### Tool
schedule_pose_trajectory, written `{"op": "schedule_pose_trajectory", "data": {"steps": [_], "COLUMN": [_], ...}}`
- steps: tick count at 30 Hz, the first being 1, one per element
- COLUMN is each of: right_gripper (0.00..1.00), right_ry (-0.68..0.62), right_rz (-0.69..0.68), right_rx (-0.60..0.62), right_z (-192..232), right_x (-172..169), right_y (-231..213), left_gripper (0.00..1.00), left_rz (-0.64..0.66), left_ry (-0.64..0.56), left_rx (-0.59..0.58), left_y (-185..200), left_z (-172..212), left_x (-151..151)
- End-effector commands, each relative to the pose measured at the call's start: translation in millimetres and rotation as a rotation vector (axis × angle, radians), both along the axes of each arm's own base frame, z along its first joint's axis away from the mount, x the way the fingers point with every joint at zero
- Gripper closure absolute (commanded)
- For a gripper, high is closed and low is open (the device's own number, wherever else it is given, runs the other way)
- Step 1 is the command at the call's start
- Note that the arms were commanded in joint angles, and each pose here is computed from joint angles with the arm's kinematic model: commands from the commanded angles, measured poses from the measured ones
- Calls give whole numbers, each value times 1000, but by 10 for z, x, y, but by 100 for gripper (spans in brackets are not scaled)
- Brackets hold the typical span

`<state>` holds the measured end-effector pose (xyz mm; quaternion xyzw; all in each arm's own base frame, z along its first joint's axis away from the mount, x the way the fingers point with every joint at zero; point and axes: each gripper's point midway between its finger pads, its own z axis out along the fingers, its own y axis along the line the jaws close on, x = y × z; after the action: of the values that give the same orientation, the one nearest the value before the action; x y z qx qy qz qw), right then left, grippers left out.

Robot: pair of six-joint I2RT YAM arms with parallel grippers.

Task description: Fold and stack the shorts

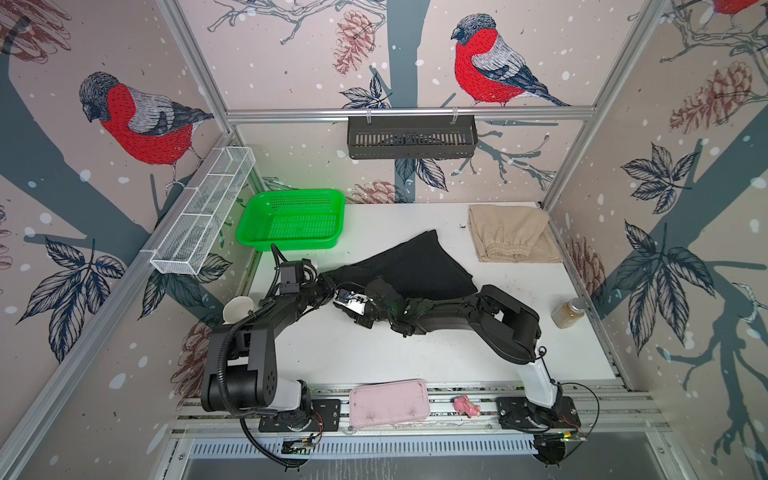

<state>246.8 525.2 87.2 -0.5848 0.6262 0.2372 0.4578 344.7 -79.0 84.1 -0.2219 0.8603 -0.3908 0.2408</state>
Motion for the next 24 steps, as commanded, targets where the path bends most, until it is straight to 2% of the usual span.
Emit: {"op": "schedule_pose_trajectory", "data": {"steps": [1, 4, 6, 10, 13, 16, 19, 24], "right_gripper": [24, 17, 18, 33, 56, 74, 82, 90], "right_ry": [77, 189, 241, 250, 223, 223, 204, 260], "right_rz": [28, 28, -18, -156, -213, -181, -120, -8], "right_rx": [81, 155, 168, 87, -34, -92, -122, -173], "right_z": [323, 619, 716, 613, 331, 124, -44, -444], "right_x": [-39, 56, 210, 534, 617, 522, 359, 95], "right_y": [29, -175, -398, -892, -1068, -987, -733, -251], "left_gripper": [100, 100, 100, 100, 100, 100, 100, 100], "left_rz": [-41, -51, -50, -59, -71, -91, -101, -104], "left_ry": [0, 5, 16, 30, 37, 49, 44, 59], "left_rx": [41, 53, 67, 122, 149, 168, 145, 156], "left_y": [-1, 43, 116, 296, 379, 402, 377, 423], "left_z": [93, 209, 288, 503, 643, 745, 825, 921], "left_x": [-15, -21, -29, -34, -29, 11, 65, 180]}}
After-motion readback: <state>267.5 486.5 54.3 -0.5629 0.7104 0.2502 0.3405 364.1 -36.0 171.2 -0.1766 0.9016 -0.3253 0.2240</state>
